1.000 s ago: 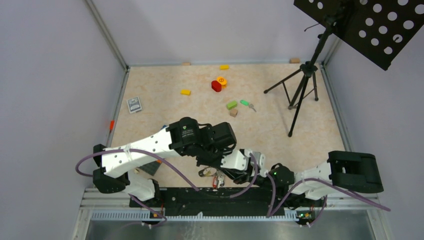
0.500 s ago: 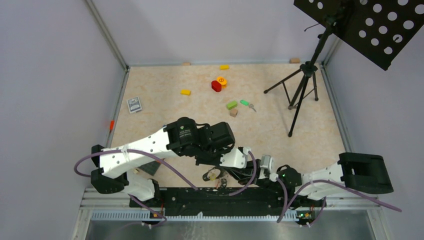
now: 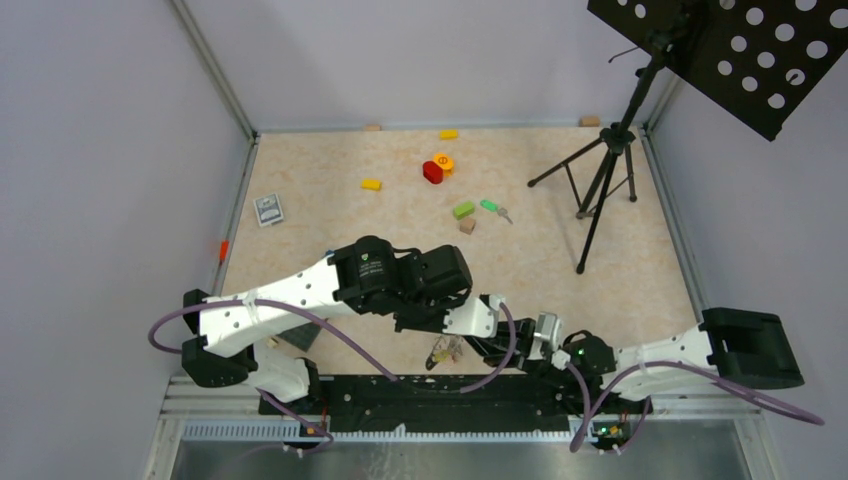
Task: Remove the keys from the keyring
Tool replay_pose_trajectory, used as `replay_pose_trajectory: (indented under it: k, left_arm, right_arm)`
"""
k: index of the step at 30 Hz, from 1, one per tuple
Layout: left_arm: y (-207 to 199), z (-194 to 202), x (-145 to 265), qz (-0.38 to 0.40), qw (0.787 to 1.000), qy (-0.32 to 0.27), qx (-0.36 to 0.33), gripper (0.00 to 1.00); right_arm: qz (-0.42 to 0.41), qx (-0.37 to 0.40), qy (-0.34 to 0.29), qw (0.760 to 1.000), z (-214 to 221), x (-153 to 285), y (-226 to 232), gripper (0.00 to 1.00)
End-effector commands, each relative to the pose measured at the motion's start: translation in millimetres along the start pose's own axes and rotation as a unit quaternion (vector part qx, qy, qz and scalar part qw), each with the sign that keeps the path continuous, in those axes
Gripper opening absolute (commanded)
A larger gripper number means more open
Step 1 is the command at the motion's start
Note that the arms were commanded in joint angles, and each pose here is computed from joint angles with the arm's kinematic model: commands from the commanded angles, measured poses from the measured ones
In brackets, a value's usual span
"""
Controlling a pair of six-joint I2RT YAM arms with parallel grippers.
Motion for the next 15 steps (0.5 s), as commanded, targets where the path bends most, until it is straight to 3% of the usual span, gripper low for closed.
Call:
replay_pose_trajectory:
  k: [1, 11, 15]
  left_arm:
    - [-2, 5, 3, -0.007, 1.000, 0.007, 0.007, 0.00]
    - [1, 6, 1, -0.021, 1.000, 0.012, 0.005, 0.00]
    - [5, 5, 2, -0.045, 0.999, 0.011, 0.009, 0.00]
  right_arm:
    - [-0.019, -0.010, -0.056, 0.998, -22, -5, 8, 0.00]
    - [-0.047, -0.011, -0.058, 0.997, -25, -6, 14, 0.00]
    - [-0.068, -0.001, -0.030, 0.997, -19, -8, 18, 0.00]
Point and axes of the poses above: each gripper's point midway between its finger pads, its own x axis back along the fingers, its own y axis along the line the jaws close on, z = x × y, the point moved 10 cm from there along x, back along the fingers, and after that the axes turned 11 degrees about -x, right-handed, at the moved point
